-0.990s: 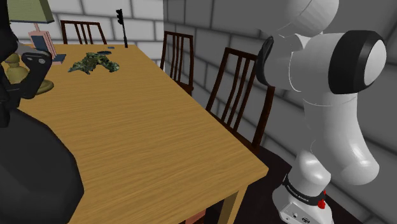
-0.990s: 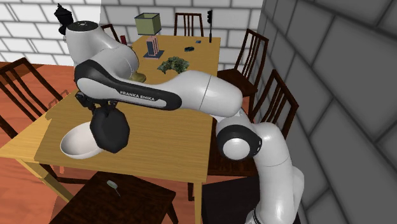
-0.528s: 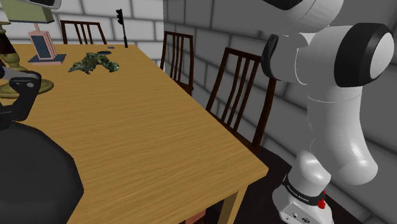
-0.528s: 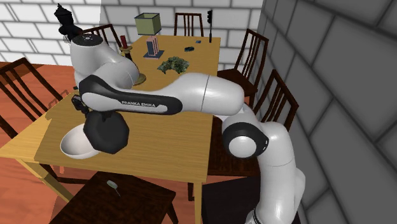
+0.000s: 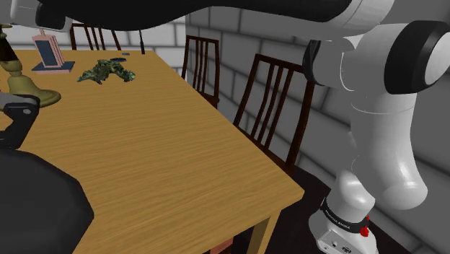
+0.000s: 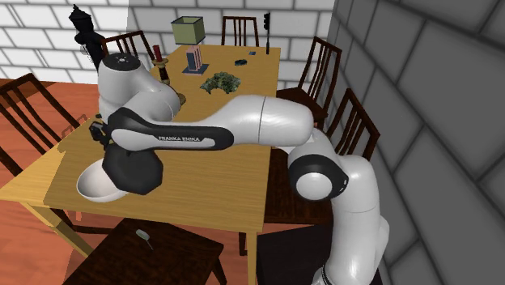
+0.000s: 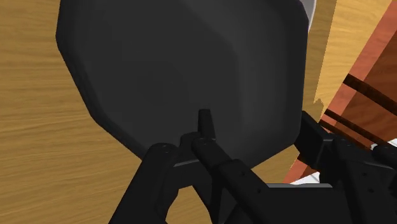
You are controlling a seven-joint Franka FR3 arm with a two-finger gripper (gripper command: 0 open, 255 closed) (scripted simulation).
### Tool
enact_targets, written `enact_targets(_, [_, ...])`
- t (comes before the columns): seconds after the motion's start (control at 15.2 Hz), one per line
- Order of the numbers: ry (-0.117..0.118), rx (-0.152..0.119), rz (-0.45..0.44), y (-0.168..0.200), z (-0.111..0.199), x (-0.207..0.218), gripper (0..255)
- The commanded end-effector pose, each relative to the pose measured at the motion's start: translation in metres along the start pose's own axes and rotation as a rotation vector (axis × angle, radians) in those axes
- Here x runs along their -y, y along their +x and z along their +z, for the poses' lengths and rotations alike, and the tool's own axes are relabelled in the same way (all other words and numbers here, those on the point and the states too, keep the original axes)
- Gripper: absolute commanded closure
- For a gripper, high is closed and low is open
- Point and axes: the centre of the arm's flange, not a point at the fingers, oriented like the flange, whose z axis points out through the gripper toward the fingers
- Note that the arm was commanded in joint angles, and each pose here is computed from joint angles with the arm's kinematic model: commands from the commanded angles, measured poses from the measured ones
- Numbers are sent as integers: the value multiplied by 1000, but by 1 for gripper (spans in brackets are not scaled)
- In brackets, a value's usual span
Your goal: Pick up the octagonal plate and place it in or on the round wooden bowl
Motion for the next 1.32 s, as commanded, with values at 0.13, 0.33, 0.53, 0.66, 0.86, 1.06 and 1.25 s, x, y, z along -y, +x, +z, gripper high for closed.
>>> enact_targets(0.13, [-247, 54, 1, -4, 31, -31, 255])
enact_targets(0.33, [-246, 51, 2, -12, 39, -36, 0])
enact_targets(0.53, [-248, 53, 1, -10, 25, -45, 0])
enact_targets(0.66, [-247, 54, 1, -3, 18, -28, 0])
enact_targets(0.86, [-247, 54, 1, -1, -18, -19, 0])
enact_targets(1.06, [-247, 54, 1, -1, -18, -19, 0])
enact_targets(1.25, [-247, 54, 1, -1, -18, -19, 0])
